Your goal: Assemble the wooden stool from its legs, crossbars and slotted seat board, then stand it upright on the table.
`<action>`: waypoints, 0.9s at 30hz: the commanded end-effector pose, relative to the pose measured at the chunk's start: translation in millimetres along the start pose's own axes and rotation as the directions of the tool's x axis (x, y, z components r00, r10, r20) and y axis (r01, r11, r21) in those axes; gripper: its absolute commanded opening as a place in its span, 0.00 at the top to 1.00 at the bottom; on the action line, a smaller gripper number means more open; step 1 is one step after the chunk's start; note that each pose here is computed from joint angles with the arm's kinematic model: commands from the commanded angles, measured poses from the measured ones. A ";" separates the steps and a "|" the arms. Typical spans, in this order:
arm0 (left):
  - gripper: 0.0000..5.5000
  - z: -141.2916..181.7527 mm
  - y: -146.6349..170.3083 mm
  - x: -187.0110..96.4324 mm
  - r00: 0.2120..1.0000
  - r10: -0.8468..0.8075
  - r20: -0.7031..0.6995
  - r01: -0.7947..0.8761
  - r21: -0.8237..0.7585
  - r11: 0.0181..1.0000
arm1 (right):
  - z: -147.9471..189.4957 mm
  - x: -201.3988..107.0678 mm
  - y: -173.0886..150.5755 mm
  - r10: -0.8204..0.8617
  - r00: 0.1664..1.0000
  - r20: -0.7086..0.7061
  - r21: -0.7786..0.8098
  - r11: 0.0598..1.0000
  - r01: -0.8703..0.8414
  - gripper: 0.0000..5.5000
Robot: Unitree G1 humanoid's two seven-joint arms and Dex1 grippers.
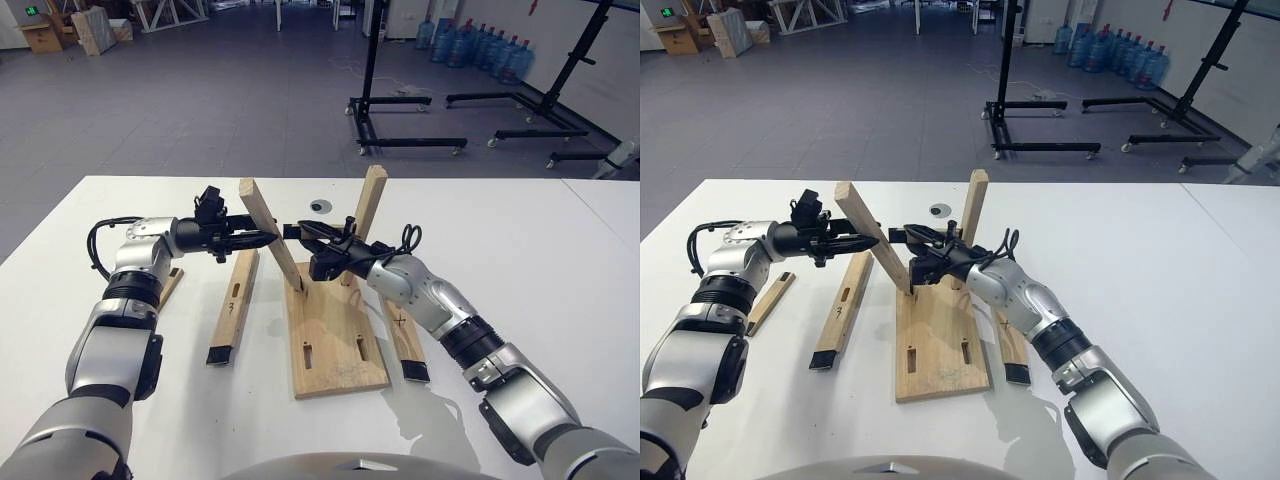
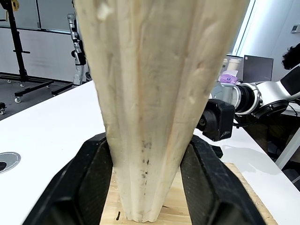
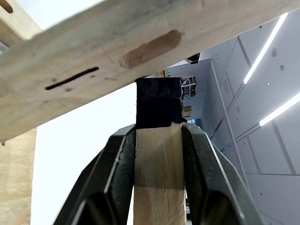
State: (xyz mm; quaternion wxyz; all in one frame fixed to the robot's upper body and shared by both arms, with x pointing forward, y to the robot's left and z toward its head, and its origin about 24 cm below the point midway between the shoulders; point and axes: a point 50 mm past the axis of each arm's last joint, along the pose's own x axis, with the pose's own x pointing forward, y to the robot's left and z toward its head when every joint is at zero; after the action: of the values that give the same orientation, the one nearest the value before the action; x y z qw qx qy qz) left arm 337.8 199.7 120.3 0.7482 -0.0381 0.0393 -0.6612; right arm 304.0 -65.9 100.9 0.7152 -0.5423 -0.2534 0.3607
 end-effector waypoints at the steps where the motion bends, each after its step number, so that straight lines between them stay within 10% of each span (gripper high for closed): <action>1: 0.63 -14.4 -1.1 -3.7 0.997 0.015 -0.079 -0.019 -0.052 0.998 | -17.6 -17.7 11.4 0.044 0.996 -0.078 0.056 0.998 -0.040 0.77; 27: 0.63 -35.9 8.7 27.4 0.970 0.056 -0.235 -0.080 -0.093 0.992 | -11.8 -18.7 32.9 0.212 0.977 0.012 -0.036 0.977 -0.211 0.77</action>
State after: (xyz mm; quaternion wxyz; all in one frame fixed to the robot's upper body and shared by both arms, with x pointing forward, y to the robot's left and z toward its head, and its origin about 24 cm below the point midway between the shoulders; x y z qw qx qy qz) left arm 352.9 176.9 114.2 0.7553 -0.0166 0.0867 -0.6494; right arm 302.3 -75.7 92.6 0.6914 -0.5548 -0.2502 0.3892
